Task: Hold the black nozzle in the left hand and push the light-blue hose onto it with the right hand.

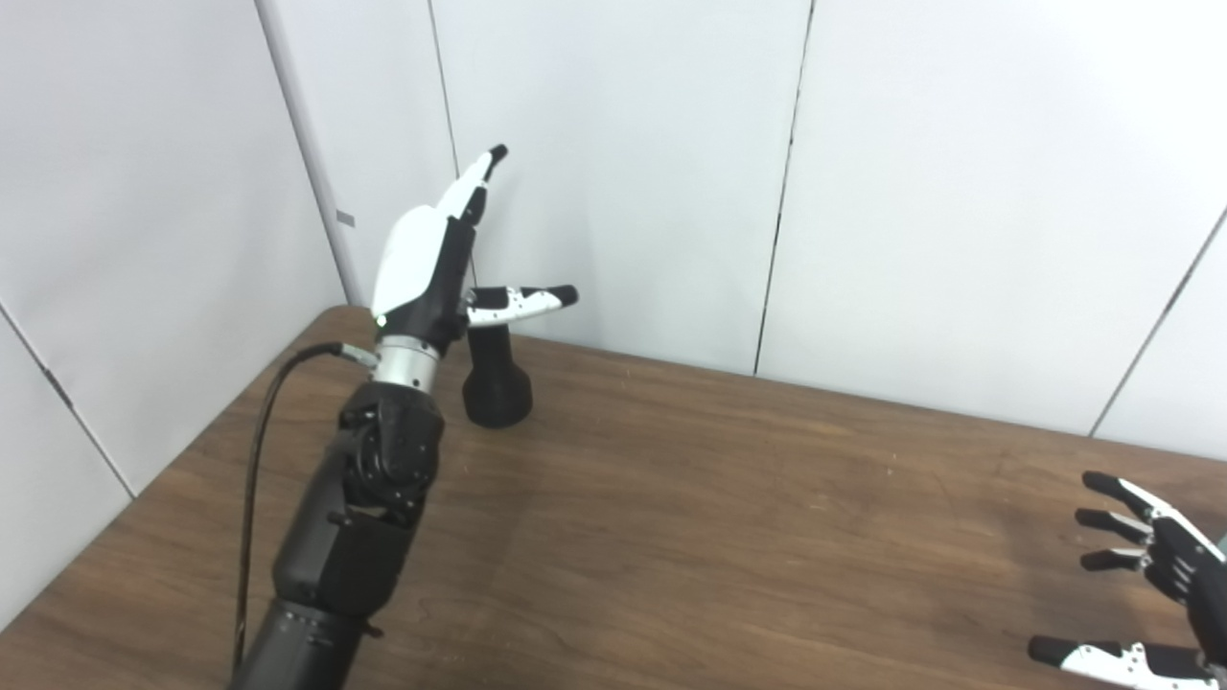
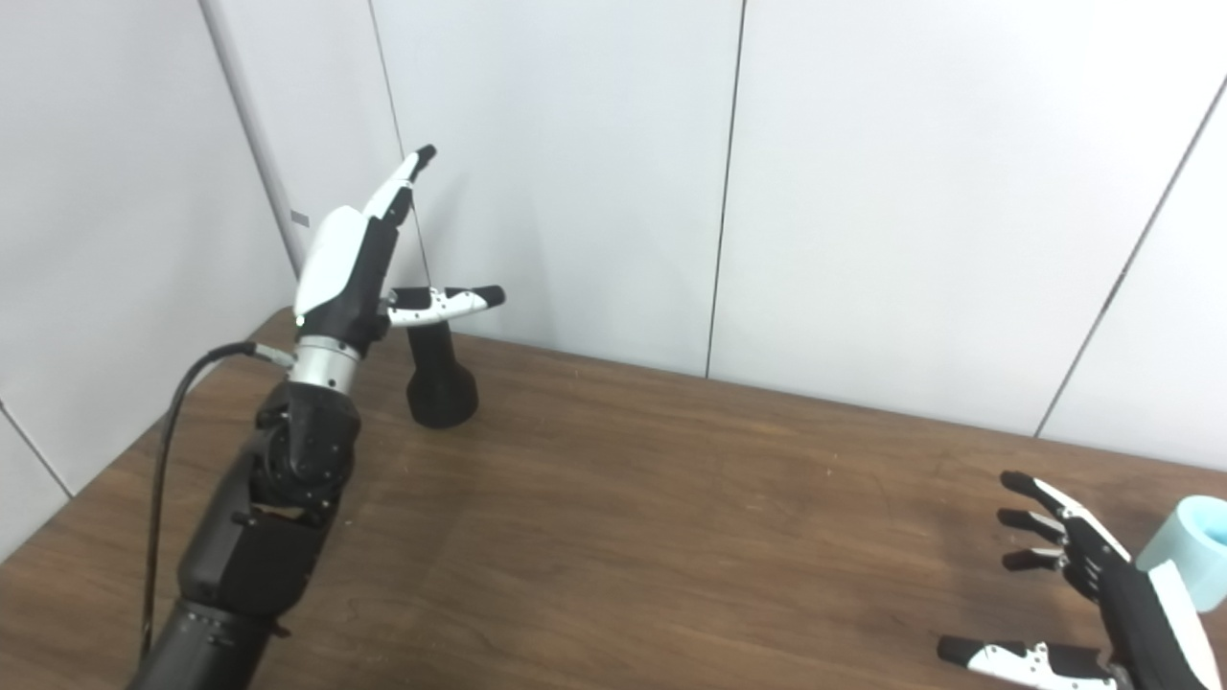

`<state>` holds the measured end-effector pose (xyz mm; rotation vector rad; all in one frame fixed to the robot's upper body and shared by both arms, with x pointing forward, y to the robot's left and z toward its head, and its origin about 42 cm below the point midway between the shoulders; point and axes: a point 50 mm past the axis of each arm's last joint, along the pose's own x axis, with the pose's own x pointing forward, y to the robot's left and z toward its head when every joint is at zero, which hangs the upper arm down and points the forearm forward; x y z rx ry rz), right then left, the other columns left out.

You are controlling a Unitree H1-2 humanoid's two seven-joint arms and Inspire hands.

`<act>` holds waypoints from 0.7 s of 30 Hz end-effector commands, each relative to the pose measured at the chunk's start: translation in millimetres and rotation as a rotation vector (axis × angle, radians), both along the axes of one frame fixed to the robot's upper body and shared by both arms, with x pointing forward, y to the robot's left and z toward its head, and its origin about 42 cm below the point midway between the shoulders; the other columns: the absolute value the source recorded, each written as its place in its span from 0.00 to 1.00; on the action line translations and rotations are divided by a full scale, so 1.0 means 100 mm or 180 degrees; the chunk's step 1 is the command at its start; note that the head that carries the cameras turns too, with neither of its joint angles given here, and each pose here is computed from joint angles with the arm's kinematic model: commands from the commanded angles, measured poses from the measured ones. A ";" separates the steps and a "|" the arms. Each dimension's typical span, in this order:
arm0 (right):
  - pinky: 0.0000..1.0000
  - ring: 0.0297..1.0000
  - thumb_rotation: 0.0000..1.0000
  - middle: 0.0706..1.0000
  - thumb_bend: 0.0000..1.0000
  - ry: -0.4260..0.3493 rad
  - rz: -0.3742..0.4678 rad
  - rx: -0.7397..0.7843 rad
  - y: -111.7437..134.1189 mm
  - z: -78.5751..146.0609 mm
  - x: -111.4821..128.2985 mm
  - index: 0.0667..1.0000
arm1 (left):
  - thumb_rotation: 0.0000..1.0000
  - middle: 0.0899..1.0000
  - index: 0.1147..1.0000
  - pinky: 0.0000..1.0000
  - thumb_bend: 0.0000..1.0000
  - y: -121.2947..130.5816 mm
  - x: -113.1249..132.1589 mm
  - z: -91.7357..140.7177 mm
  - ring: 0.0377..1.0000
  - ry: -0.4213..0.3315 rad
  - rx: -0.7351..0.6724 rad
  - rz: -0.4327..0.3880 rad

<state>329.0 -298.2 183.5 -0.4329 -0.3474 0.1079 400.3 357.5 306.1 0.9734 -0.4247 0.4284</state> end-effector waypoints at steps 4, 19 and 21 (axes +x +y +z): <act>0.61 0.78 0.08 0.88 0.88 -0.0288 0.0028 0.0041 -0.02 0.18 0.10 0.81 | 0.30 0.98 0.97 0.92 0.96 0.06 0.09 0.07 1.00 -0.0153 -0.0438 0.0057; 0.59 0.75 0.12 0.86 0.89 -0.0339 -0.0006 0.0094 -0.06 0.16 0.12 0.82 | 0.33 1.00 1.00 1.00 1.00 0.09 0.16 -0.25 1.00 0.0618 -0.0410 0.0397; 0.59 0.75 0.13 0.86 0.89 -0.0353 -0.0014 0.0088 -0.06 0.15 0.12 0.83 | 0.33 1.00 1.00 1.00 1.00 0.10 0.16 -0.27 1.00 0.0684 -0.0413 0.0412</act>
